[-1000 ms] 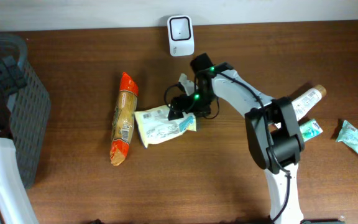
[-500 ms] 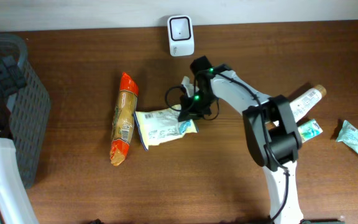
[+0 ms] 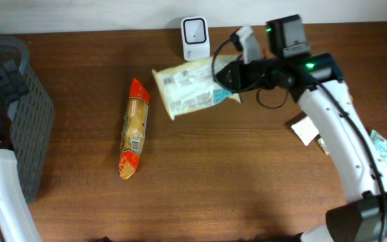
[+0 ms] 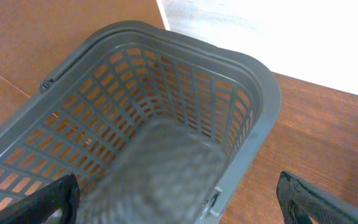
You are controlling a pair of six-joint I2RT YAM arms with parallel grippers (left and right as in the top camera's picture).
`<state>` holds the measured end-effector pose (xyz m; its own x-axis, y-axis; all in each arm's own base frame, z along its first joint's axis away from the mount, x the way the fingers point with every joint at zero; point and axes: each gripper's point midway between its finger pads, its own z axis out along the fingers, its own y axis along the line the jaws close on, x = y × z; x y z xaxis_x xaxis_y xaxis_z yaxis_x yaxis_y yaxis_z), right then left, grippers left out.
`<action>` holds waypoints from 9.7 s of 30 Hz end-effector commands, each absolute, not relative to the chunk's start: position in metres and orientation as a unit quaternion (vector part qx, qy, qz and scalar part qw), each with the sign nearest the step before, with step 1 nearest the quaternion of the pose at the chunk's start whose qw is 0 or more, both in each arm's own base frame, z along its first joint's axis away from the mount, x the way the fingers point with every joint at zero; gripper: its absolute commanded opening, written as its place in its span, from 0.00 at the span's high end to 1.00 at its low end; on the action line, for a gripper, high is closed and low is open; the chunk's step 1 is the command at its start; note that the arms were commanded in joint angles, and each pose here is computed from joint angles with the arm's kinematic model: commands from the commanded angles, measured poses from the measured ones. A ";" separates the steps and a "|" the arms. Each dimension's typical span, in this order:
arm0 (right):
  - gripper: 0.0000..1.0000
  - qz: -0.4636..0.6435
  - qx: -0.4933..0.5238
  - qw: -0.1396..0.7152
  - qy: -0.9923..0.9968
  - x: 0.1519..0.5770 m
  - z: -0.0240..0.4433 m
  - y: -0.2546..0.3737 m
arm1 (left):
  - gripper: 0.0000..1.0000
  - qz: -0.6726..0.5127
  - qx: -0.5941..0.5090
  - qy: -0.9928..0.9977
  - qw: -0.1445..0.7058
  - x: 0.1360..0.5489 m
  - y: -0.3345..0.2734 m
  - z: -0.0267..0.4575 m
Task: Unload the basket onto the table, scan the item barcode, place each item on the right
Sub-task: 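Regrasp the packet and lift it with the right gripper, then hold the white-yellow packet in front of the scanner window, then carry the packet right and release it on the pile, then grasp the orange-capped spaghetti pack and drag it right, then reposition the right gripper and regrasp the spaghetti pack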
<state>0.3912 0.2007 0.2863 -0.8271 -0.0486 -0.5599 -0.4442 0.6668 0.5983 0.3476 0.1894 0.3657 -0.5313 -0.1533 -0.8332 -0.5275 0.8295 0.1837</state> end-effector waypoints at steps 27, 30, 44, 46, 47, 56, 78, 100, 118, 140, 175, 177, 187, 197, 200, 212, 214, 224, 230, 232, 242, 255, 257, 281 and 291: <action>0.96 -0.188 -0.184 0.507 0.821 0.501 0.295 0.172 | 0.01 0.218 -0.197 0.848 0.442 0.347 0.191 0.369; 0.96 -0.284 -0.217 0.551 0.754 0.542 0.298 0.189 | 0.01 0.218 -0.197 0.848 0.442 0.347 0.191 0.369; 0.96 -0.475 -0.358 0.570 0.566 0.613 0.262 0.213 | 0.01 0.218 -0.197 0.848 0.442 0.347 0.191 0.369; 0.96 -0.474 -0.360 0.572 0.564 0.615 0.262 0.210 | 0.01 0.218 -0.197 0.848 0.442 0.347 0.191 0.369; 0.96 -0.472 -0.364 0.574 0.562 0.616 0.262 0.210 | 0.01 0.218 -0.197 0.848 0.442 0.347 0.191 0.369; 0.96 -0.465 -0.374 0.577 0.557 0.619 0.254 0.213 | 0.01 0.218 -0.197 0.848 0.442 0.347 0.191 0.369; 0.96 -0.059 0.063 0.574 0.814 0.404 0.414 0.078 | 0.01 0.218 -0.197 0.848 0.442 0.347 0.191 0.369; 0.27 0.034 0.503 0.300 0.810 0.318 0.189 -0.236 | 0.01 0.218 -0.197 0.848 0.442 0.347 0.191 0.369; 0.01 0.324 0.072 0.254 0.908 0.405 0.269 0.068 | 0.01 0.218 -0.197 0.848 0.442 0.347 0.191 0.369; 0.24 0.269 -0.135 0.196 0.933 0.424 0.067 0.425 | 0.01 0.218 -0.197 0.848 0.442 0.347 0.191 0.369; 0.79 -0.260 -0.152 0.153 0.941 0.403 0.055 0.210 | 0.01 0.218 -0.197 0.848 0.442 0.347 0.191 0.369; 0.60 -0.206 -0.164 0.118 0.958 0.387 0.039 0.228 | 0.01 0.218 -0.197 0.848 0.442 0.347 0.191 0.369; 0.26 0.002 -0.219 0.061 0.974 0.358 0.051 0.307 | 0.01 0.218 -0.197 0.848 0.442 0.347 0.191 0.369; 0.10 0.260 -0.183 0.022 0.948 0.409 0.127 0.172 | 0.01 0.218 -0.197 0.848 0.442 0.347 0.191 0.369; 0.14 0.342 -0.158 -0.013 0.926 0.404 0.084 0.151 | 0.01 0.218 -0.197 0.848 0.442 0.347 0.191 0.369; 0.27 0.375 -0.134 -0.027 0.917 0.382 0.001 0.212 | 0.01 0.218 -0.197 0.848 0.442 0.347 0.191 0.369; 0.39 0.366 -0.114 -0.025 0.923 0.384 -0.008 0.216 | 0.01 0.218 -0.197 0.848 0.442 0.347 0.191 0.369; 0.96 0.358 -0.132 -0.001 0.925 0.396 0.018 0.211 | 0.01 0.218 -0.197 0.848 0.442 0.347 0.191 0.369; 0.96 0.143 -0.111 0.075 0.981 0.407 0.105 0.165 | 0.01 0.218 -0.197 0.848 0.442 0.347 0.191 0.369; 0.96 0.008 -0.083 0.099 0.992 0.399 0.113 0.155 | 0.01 0.218 -0.197 0.848 0.442 0.347 0.191 0.369; 0.83 -0.108 -0.128 0.069 0.984 0.377 0.045 0.200 | 0.01 0.218 -0.197 0.848 0.442 0.347 0.191 0.369; 0.41 0.169 -0.149 -0.037 0.974 0.377 0.033 0.178 | 0.01 0.218 -0.197 0.848 0.442 0.347 0.191 0.369; 0.42 0.169 -0.129 -0.057 0.976 0.373 0.015 0.158 | 0.01 0.218 -0.197 0.848 0.442 0.347 0.191 0.369; 0.96 0.332 -0.128 -0.029 0.934 0.358 0.026 0.171 | 0.01 0.218 -0.197 0.848 0.442 0.347 0.191 0.369; 0.96 -0.118 -0.075 0.048 0.989 0.360 0.082 0.126 | 0.01 0.216 -0.197 0.854 0.431 0.345 0.190 0.364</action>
<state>0.3522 0.1312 0.0732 -0.9833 -0.1821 -0.0005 -0.1821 0.9833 -0.0024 0.3456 0.1888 0.3625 -0.5432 -0.1585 -0.8245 -0.5251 0.8304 0.1863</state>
